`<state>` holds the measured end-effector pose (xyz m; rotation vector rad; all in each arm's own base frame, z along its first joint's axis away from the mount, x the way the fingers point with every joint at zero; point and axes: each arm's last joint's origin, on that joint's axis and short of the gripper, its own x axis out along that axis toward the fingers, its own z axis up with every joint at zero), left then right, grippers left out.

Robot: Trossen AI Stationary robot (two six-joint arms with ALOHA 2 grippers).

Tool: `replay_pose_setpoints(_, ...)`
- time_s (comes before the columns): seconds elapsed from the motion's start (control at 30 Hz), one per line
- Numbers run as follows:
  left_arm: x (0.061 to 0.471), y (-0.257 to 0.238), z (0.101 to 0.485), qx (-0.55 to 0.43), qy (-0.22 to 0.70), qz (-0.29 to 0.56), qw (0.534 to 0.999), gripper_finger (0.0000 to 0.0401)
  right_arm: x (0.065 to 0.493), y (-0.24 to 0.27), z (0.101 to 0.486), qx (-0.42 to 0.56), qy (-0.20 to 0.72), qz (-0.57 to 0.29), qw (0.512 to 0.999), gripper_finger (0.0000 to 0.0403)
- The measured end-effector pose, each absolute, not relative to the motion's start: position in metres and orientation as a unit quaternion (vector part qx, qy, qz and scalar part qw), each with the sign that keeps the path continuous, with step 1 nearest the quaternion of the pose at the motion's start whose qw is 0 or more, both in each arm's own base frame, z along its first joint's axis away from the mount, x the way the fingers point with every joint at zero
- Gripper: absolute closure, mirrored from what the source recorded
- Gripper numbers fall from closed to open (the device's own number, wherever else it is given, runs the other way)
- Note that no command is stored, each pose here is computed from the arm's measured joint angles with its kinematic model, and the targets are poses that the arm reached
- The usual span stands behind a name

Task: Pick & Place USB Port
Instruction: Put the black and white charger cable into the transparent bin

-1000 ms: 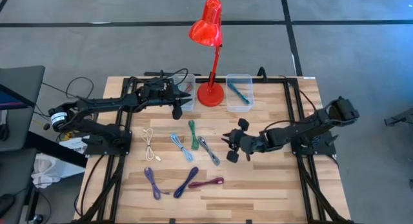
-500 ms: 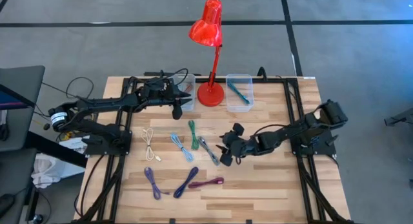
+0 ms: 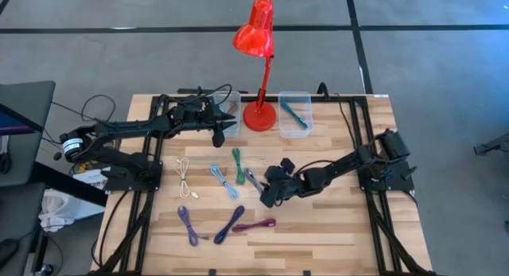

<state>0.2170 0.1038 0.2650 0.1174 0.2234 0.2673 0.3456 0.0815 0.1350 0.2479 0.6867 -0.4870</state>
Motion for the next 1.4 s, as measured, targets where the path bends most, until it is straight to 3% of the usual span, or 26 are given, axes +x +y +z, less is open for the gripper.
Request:
replay_pose_setpoints(0.43, 0.217, 0.104, 0.265, 0.056, 0.112, 0.133, 0.983, 0.0306, 0.362, 0.088, 0.127, 0.141, 0.373, -0.236, 0.886, 0.0190)
replay_pose_setpoints(0.9, 0.217, 0.104, 0.265, 0.056, 0.113, 0.133, 0.983, 0.0306, 0.366, 0.090, 0.108, 0.152, 0.392, -0.231, 0.877, 0.0197)
replay_pose_setpoints(1.03, 0.217, 0.104, 0.265, 0.056, 0.112, 0.133, 0.983, 0.0306, 0.366, 0.089, 0.107, 0.144, 0.397, -0.229, 0.877, 0.0235)
replay_pose_setpoints(1.3, 0.217, 0.104, 0.265, 0.056, 0.112, 0.133, 0.983, 0.0306, 0.366, 0.089, 0.106, 0.127, 0.402, -0.224, 0.879, 0.0377)
replay_pose_setpoints(1.4, 0.217, 0.104, 0.265, 0.056, 0.112, 0.133, 0.983, 0.0306, 0.366, 0.089, 0.106, 0.120, 0.404, -0.220, 0.880, 0.0386)
